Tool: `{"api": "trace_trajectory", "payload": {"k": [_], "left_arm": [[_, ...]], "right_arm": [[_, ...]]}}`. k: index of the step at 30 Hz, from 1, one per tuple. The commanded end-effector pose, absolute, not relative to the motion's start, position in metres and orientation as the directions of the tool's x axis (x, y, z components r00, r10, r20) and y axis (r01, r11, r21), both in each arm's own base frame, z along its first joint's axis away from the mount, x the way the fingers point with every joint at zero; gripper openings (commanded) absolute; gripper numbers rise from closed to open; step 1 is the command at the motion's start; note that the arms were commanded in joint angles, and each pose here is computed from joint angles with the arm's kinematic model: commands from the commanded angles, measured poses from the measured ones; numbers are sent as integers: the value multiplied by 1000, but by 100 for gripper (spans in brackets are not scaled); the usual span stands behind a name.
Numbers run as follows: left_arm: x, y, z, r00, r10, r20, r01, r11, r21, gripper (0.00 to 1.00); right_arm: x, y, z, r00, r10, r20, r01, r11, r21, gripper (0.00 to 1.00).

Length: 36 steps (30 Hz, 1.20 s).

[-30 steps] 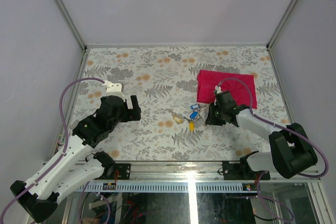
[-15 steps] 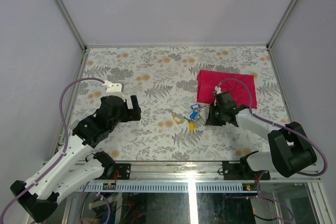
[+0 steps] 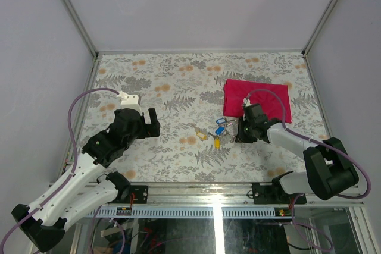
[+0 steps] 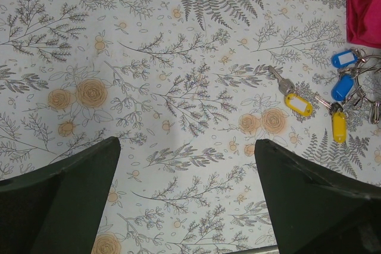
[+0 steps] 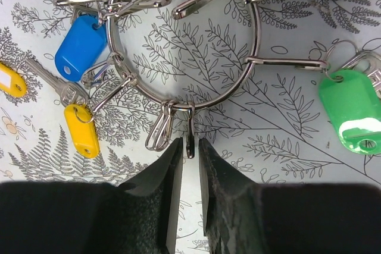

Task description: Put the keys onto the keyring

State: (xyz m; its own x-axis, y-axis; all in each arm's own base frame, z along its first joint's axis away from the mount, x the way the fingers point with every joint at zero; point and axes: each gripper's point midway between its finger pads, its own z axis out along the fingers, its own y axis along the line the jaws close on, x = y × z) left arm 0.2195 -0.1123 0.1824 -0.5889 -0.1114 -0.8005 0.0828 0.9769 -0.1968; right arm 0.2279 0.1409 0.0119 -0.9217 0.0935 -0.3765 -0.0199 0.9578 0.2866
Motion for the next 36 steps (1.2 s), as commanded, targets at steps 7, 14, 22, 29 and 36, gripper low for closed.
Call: {"api": "trace_trajectory", "payload": {"k": [7,14,22,29,36], "left_arm": [[226,-118,190,-561,-122,-819,101,972,-214,100],[225,-118,189,-564,-120,-817,101,972,-213,100],[225,-118,189,-563,-120,-818,102,972,-213,100],[225,-118,190,-562,-122,-818,101,972,-214,100],[225,-119,189,-563,-121,-818,103,971,-214,100]], "right_arm": [[229,121,6,-924,49,-379,-20,984,176,24],[226,127,3,-930,35,-365,-35,982,186,24],[224,125,5,-931,7,-364,-49,988,144,25],[222,133,4,-933,-22,-358,-74,988,133,25],[217,141,-1,-937,-44,-347,-92,988,124,25]]}}
